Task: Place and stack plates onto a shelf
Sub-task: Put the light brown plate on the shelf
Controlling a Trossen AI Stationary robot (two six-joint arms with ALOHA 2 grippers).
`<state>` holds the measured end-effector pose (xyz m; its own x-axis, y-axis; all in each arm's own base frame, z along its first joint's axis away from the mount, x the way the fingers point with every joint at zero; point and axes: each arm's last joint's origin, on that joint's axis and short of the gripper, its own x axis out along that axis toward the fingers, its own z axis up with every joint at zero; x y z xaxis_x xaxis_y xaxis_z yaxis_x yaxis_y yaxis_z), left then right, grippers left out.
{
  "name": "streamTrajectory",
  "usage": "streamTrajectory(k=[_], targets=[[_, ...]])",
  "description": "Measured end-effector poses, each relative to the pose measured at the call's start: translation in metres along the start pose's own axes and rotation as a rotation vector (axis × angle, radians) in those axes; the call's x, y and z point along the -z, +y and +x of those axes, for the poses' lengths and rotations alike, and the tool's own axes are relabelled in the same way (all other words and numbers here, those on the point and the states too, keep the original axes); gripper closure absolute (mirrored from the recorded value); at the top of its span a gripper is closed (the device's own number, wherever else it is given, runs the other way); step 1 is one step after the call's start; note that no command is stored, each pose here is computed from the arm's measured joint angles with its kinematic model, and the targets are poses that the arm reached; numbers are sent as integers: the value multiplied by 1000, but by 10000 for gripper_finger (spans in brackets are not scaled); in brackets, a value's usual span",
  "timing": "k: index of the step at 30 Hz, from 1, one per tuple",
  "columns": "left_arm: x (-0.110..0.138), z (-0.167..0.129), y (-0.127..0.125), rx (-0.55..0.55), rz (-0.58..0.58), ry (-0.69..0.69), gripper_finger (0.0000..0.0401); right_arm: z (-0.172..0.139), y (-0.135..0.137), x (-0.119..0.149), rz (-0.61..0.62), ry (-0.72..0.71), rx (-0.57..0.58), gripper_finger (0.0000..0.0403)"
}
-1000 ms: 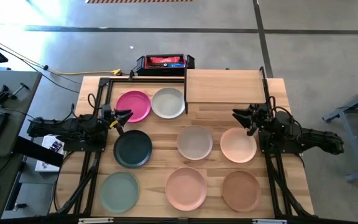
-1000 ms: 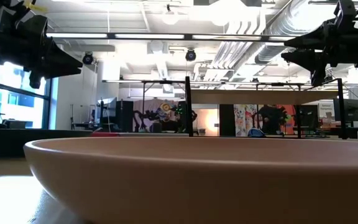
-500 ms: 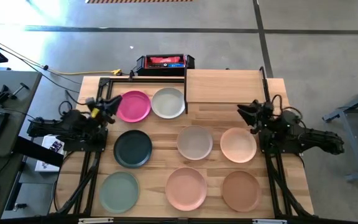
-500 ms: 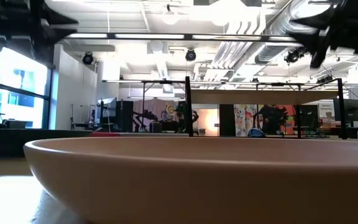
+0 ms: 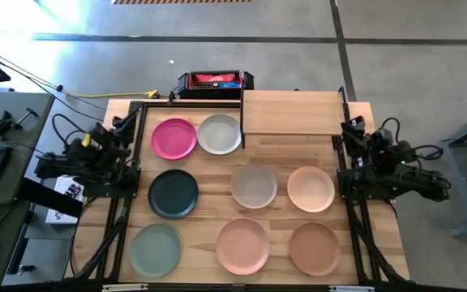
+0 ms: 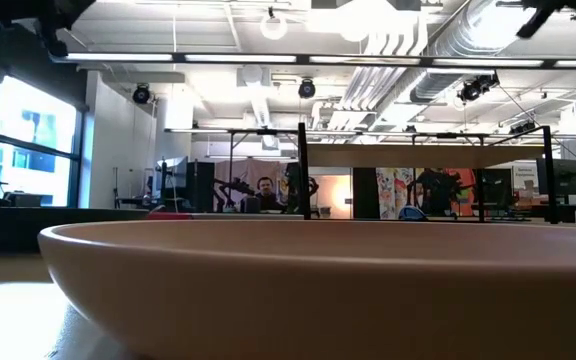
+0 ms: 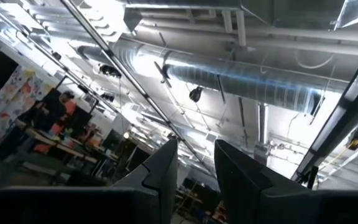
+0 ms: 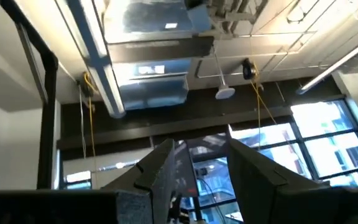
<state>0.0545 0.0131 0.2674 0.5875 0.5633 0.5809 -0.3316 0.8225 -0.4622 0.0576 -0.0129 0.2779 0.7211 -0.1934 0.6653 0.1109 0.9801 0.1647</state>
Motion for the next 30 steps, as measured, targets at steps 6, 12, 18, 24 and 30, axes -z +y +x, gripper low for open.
streamTrajectory(k=[6, 12, 18, 24, 30], targets=[[-23, 18, -15, 0, 63, 17, 307, 26, 7, -30, -64, 185, 23, 269], [-35, 41, -32, -1, 117, 128, 307, 58, 11, -45, 11, 479, 94, 269], [-28, 56, -44, -6, 122, 234, 307, 82, 11, -38, 200, 792, 242, 269], [-9, 60, -48, 13, 106, 340, 307, 95, 12, -21, 356, 1112, 344, 269], [8, 61, -49, -15, 85, 433, 307, 102, 10, 8, 508, 1341, 455, 269]])
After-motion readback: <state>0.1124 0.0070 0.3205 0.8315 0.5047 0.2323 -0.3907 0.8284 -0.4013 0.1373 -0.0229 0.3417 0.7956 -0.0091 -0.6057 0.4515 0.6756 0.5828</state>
